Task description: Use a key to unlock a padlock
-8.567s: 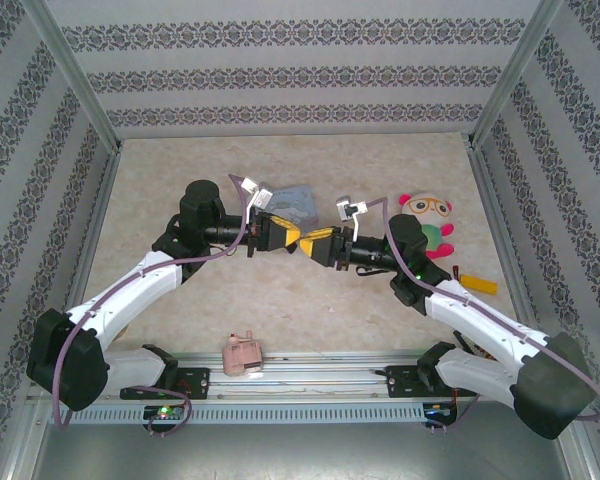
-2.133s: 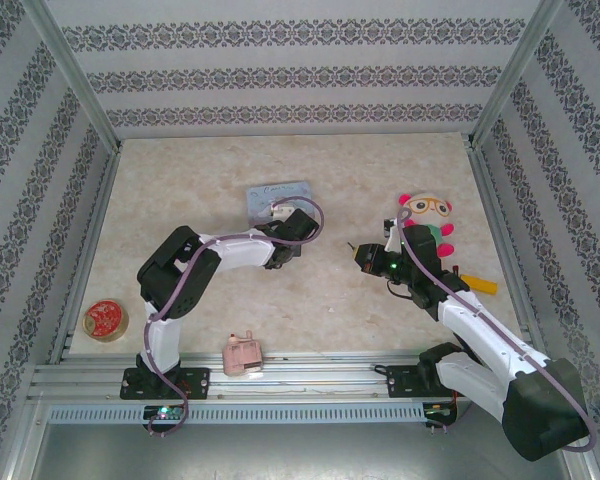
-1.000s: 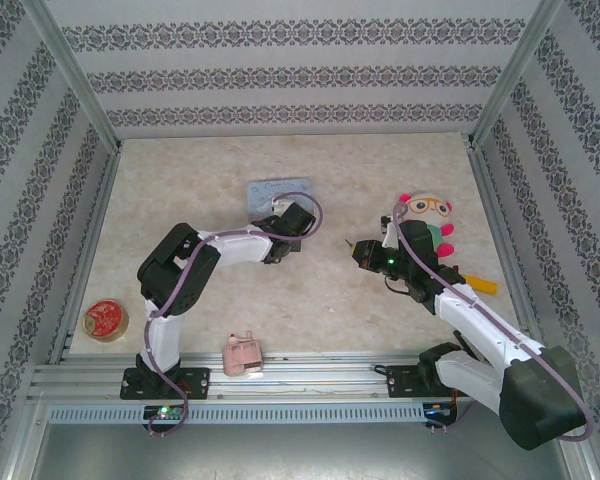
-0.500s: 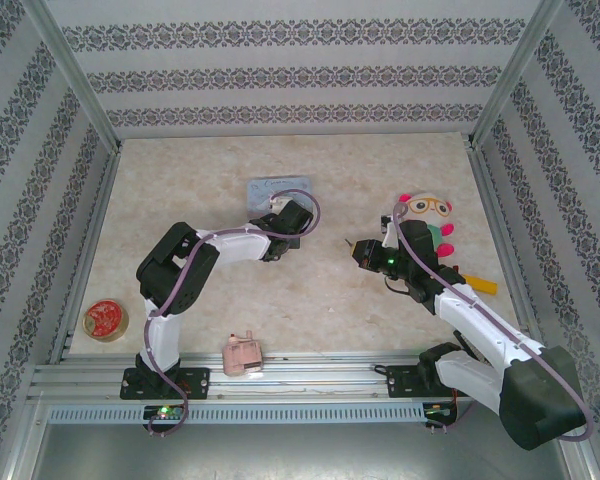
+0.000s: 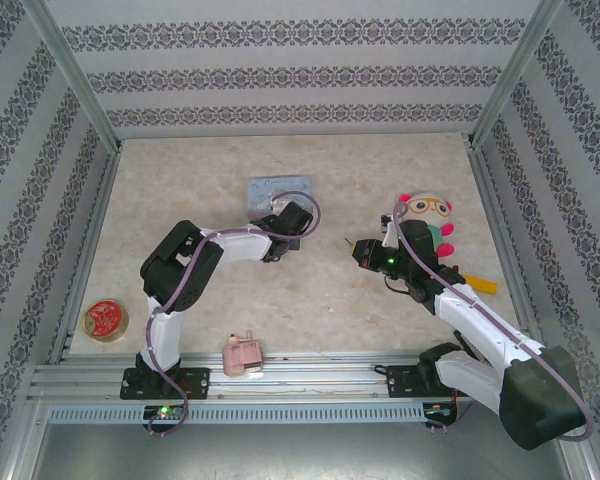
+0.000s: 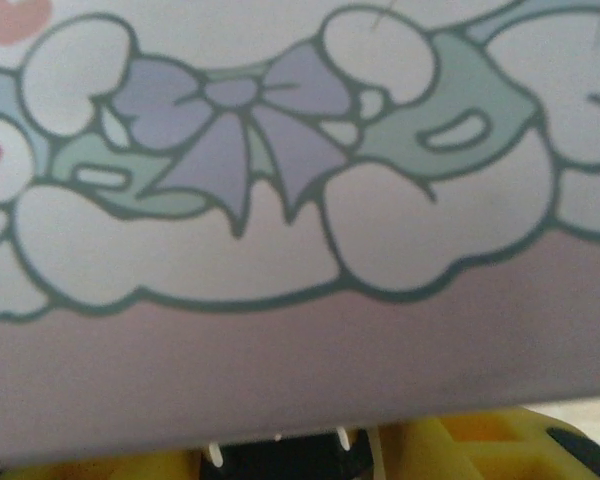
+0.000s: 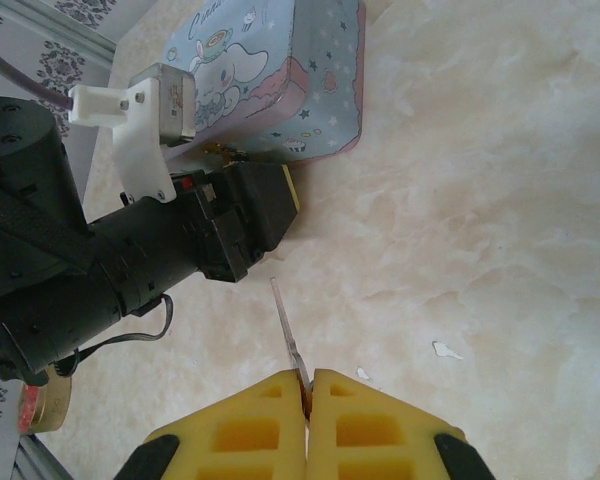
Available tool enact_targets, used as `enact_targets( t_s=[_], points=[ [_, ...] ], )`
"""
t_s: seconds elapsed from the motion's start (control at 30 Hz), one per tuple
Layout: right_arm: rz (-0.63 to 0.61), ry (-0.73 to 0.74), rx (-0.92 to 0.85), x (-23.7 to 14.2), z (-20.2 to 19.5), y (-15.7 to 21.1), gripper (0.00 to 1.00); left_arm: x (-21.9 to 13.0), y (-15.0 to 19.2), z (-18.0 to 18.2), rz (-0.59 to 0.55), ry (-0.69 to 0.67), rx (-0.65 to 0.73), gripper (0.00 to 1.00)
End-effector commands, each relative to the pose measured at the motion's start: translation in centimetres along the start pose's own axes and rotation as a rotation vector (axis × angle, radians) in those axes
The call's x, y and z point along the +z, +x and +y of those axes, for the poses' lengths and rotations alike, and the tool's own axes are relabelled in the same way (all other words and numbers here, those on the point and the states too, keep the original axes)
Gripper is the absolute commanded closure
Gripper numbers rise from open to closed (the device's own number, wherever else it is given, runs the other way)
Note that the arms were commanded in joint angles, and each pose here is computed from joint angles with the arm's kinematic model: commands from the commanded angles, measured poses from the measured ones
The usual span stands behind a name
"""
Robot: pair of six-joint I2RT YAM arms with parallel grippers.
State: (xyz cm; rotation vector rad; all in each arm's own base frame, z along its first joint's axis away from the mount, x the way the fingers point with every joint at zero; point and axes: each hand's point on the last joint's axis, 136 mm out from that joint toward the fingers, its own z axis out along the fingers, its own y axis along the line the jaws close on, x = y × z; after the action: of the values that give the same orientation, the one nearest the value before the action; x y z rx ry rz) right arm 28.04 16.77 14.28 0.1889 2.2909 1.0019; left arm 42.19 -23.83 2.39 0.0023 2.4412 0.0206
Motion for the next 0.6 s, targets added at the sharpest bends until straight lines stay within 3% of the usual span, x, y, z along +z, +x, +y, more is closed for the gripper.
enact_targets(
  t_s=[0.0, 0.33, 0.47, 0.57],
  points=[
    [-0.027, -0.024, 0.003, -0.2, 0.4, -0.7, 1.00, 0.8, -0.5, 0.5, -0.020, -0.011, -0.004, 0.61],
    [-0.018, -0.019, 0.008, -0.1, 0.1, -0.2, 1.00, 0.0, -1.1, 0.2, -0.024, 0.013, 0.000, 0.69],
    [-0.009, 0.006, 0.012, 0.1, -0.6, 0.4, 1.00, -0.8, -1.0, -0.5, -0.006, 0.069, -0.032, 0.79],
    [0.003, 0.028, 0.009, 0.4, -1.2, 1.2, 1.00, -1.6, -0.6, -1.4, 0.024, 0.134, -0.076, 0.80]
  ],
)
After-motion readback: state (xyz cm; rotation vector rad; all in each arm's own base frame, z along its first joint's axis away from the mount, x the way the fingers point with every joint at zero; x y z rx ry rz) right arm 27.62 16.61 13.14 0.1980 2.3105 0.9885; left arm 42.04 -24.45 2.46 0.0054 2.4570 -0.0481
